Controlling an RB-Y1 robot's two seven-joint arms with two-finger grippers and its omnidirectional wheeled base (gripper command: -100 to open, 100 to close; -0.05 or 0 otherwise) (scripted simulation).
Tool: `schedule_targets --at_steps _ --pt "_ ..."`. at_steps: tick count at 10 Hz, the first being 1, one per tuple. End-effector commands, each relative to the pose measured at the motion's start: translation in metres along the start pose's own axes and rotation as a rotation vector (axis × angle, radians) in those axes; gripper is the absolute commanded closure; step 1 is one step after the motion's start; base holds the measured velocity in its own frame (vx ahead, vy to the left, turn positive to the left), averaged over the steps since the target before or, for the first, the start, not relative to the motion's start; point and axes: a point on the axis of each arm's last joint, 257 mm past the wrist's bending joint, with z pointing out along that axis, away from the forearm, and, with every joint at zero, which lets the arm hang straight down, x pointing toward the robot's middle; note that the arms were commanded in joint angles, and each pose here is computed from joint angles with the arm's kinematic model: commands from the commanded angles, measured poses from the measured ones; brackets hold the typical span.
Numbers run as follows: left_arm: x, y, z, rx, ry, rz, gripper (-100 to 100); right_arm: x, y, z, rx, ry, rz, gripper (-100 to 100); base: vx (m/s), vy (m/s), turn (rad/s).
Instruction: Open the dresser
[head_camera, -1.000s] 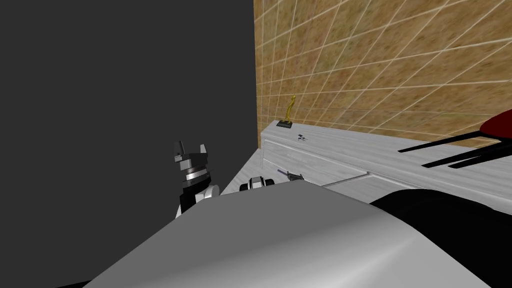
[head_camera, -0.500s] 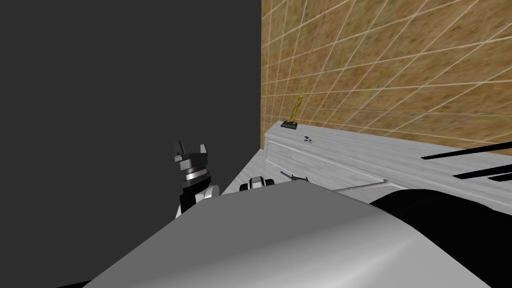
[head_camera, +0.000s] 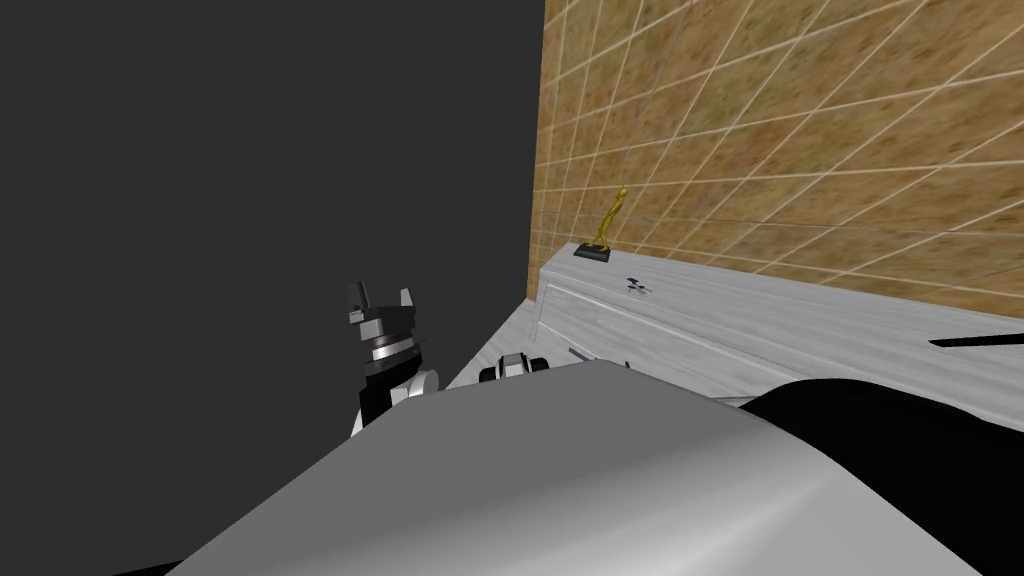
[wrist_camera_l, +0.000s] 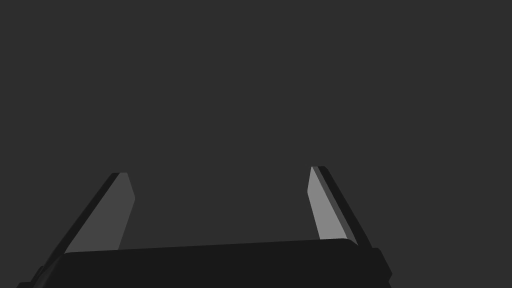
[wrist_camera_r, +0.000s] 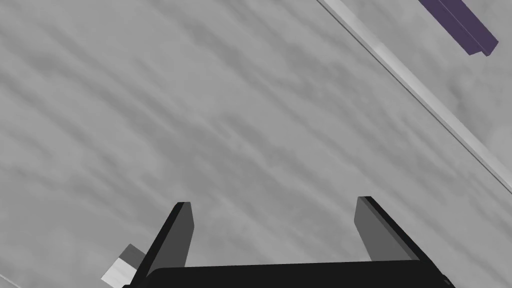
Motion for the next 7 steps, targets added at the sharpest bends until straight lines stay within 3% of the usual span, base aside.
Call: schedule_targets --at_steps 1,2,5,7 --pt "0.000 0.000 0.000 0.000 0.000 0.000 0 0.013 -0.023 0.000 0.081 -0.002 -0.118 -100 0.045 0.027 0.106" --pt "0.000 0.000 0.000 0.000 0.000 0.000 0 0.022 -0.033 0.000 0.109 0.002 -0.181 -100 0.058 0.053 0.208" --pt "0.000 0.000 0.000 0.000 0.000 0.000 0 0.023 -0.052 -0.002 0.178 -0.013 -0.261 -100 0.056 0.034 0.094" --pt "0.000 0.000 0.000 0.000 0.000 0.000 0 0.028 -0.076 -0.005 0.254 -0.035 -0.389 -100 0.058 0.034 0.163"
